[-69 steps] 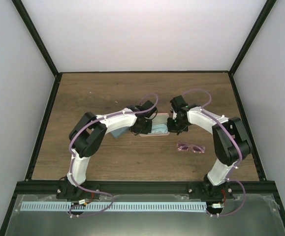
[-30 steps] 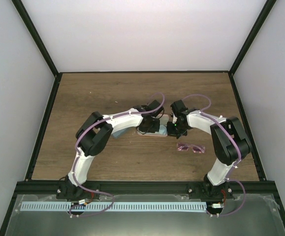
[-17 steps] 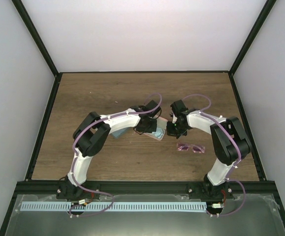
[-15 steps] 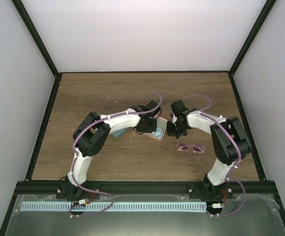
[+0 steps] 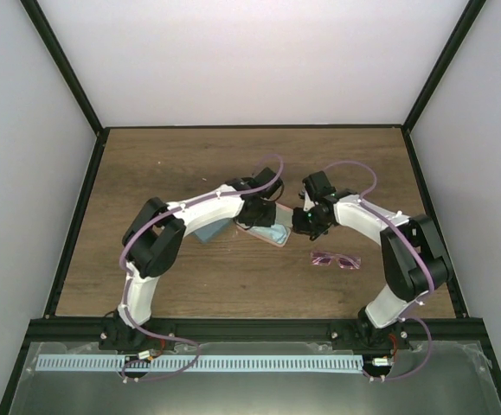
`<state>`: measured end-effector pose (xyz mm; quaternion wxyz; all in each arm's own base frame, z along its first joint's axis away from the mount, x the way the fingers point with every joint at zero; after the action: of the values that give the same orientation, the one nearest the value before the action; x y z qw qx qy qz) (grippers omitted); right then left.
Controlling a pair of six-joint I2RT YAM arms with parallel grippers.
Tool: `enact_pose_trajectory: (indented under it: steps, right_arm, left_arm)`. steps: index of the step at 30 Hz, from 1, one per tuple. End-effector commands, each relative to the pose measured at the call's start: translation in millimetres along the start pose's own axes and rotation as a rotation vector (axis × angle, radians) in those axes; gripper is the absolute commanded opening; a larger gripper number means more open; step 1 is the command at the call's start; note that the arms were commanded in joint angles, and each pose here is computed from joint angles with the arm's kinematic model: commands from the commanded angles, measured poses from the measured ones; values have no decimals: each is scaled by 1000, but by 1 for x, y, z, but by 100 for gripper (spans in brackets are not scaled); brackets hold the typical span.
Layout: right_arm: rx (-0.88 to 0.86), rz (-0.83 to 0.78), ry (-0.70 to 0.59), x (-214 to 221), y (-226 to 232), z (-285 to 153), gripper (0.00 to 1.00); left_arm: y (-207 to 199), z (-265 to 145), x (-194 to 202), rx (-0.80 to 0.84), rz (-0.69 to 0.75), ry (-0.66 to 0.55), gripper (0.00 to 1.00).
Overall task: Organize the sunglasses
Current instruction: Adjust the glasses cleaning cloth in the sunglasses case.
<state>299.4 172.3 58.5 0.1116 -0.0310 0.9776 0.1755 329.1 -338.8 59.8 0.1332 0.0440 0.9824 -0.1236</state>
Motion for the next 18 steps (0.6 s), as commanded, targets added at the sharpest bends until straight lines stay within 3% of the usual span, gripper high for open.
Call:
enact_pose_trajectory:
  steps: [1, 6, 18]
  right_arm:
    - [-77, 5, -36, -8, 18, -8, 18]
    - [-86, 10, -41, -18, 21, 0, 30]
    - [-94, -1, -46, -38, 28, 5, 30]
  left_arm:
    - [8, -28, -14, -42, 25, -58, 31]
    - [34, -26, -14, -125, 28, -70, 31]
    - [35, 11, -8, -84, 10, -2, 29]
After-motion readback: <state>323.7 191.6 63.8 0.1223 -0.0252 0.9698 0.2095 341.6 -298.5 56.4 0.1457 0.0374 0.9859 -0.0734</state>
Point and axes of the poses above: each gripper's point midway between its finger pads, its own z axis out along the fingers, its own y axis along the line the jaws close on, x = y × z, the point moved 1 cm from there along -z, back along the fingers, and after that the axes turned 3 degrees about -z, right-handed, at the moved point
